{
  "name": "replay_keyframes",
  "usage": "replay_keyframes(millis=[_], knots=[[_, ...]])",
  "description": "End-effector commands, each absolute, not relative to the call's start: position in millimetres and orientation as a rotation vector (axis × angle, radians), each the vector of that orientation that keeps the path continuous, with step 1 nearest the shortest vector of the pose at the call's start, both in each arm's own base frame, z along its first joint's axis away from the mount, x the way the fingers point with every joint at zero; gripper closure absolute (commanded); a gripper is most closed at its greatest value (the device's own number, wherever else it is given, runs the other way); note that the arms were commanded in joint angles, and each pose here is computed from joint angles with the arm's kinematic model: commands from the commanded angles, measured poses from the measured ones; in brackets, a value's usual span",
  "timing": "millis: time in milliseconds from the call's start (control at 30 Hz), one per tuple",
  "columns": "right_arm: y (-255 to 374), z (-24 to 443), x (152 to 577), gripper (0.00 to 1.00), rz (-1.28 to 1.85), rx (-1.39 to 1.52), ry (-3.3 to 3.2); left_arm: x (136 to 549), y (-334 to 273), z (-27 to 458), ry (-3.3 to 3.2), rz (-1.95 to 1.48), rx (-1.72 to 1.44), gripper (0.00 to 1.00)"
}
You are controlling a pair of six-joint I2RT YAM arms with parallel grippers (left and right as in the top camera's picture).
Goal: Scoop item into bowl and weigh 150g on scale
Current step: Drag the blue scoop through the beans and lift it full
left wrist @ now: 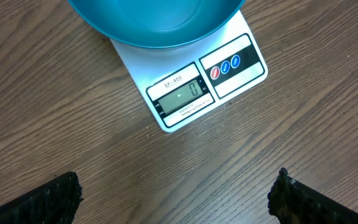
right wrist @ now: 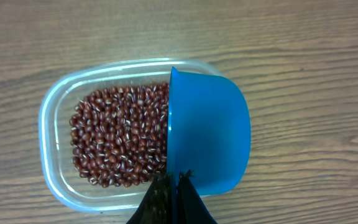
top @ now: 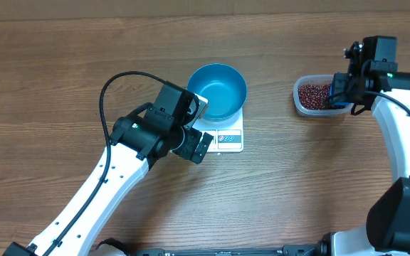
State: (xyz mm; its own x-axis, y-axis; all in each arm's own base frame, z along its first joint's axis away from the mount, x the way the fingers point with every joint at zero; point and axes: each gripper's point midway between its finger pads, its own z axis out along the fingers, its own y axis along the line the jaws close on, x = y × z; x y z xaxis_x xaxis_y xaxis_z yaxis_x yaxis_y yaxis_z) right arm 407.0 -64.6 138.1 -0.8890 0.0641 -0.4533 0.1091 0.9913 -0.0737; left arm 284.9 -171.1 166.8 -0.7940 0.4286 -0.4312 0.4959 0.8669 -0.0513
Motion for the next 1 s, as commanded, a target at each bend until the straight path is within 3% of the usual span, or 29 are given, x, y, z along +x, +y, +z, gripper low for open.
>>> replay_keyframes(millis=[0,433,967], knots=[[-67.4,131.8,411.6,0.96,-0.161,0.106,2.696,284.5,-167.6,171.7,2.602,-0.22,0.692,0.0],[-22.2,98.3,397.4,0.96,0.148,0.039,2.833,284.5,-167.6,171.7,2.602,-0.22,0.692,0.0],[0.2,98.5,389.8,0.96,0.351,0.106,2.852,284.6,-167.7,171.8,2.601,-0.22,0.692,0.0]])
